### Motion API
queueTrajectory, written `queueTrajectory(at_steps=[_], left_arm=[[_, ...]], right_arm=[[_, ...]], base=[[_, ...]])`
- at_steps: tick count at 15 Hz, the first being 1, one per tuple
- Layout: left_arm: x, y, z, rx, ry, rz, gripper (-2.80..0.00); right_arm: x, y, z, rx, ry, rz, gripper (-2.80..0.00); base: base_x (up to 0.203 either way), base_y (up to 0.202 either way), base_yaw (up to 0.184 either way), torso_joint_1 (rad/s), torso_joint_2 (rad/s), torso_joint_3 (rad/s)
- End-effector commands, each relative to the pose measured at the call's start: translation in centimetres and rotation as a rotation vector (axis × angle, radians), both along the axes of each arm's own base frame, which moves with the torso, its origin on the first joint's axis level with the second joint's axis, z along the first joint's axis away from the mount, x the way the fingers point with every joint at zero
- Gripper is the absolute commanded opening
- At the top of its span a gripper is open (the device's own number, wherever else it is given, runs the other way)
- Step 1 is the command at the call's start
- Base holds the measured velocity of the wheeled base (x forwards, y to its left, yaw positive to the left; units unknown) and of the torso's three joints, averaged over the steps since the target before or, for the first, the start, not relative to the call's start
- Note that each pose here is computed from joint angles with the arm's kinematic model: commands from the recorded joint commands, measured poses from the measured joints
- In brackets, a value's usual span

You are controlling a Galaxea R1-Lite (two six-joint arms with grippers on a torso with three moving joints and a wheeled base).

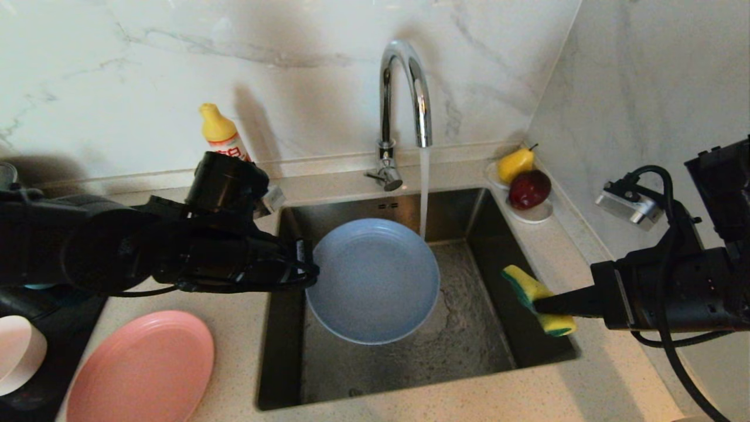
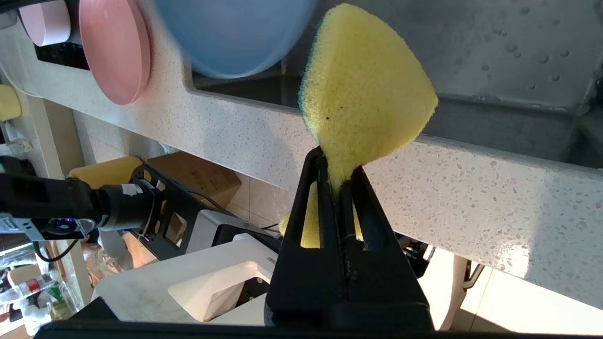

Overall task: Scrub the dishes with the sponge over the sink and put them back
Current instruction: Wash the plate

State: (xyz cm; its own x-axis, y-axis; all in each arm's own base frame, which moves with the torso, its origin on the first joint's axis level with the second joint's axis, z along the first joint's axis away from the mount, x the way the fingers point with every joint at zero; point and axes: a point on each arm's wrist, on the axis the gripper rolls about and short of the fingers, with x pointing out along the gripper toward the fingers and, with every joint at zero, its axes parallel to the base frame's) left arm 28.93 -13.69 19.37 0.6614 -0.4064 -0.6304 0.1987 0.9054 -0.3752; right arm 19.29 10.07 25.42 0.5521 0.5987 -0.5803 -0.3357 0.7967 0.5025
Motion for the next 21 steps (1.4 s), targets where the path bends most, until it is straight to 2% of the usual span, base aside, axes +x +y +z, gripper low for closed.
queueTrajectory(at_steps=[1,3,8,12,15,19,21], left_arm=[[2.2,-1.3,-3.2,0.020,0.051,-0.002,-2.80],[2.9,-2.4,-4.3,0.027,0.064,-0.020,-2.80],[4.7,-5.0,-4.4,-0.015,0.052,-0.030,-2.80],[6.6,-6.2,-4.9,-0.053,0.055,0.003,-2.80],[7.9,-6.9,-4.4,-0.093,0.044,0.033,-2.80],[7.1,-7.9,-5.3,-0.074,0.074,0.008,-2.80],[6.9,-7.6,-5.1,-0.048,0.058,0.046,-2.80]], right_arm=[[0.0,0.0,0.1,0.003,0.000,0.001,-2.80],[0.1,0.1,-0.2,-0.001,0.011,-0.001,-2.80],[-0.4,-0.2,0.2,0.004,-0.006,0.001,-2.80],[-0.5,-0.2,0.3,0.006,-0.011,0.003,-2.80],[-0.4,-0.2,0.2,0.005,-0.006,0.002,-2.80],[-0.4,-0.2,0.2,0.005,-0.008,0.001,-2.80],[-0.4,-0.2,0.2,0.005,-0.008,0.002,-2.80]], base=[[0.000,0.000,0.000,0.000,0.00,0.000],[0.000,0.000,0.000,0.000,0.00,0.000],[0.000,0.000,0.000,0.000,0.00,0.000],[0.000,0.000,0.000,0.000,0.00,0.000],[0.000,0.000,0.000,0.000,0.00,0.000],[0.000,0.000,0.000,0.000,0.00,0.000],[0.000,0.000,0.000,0.000,0.00,0.000]])
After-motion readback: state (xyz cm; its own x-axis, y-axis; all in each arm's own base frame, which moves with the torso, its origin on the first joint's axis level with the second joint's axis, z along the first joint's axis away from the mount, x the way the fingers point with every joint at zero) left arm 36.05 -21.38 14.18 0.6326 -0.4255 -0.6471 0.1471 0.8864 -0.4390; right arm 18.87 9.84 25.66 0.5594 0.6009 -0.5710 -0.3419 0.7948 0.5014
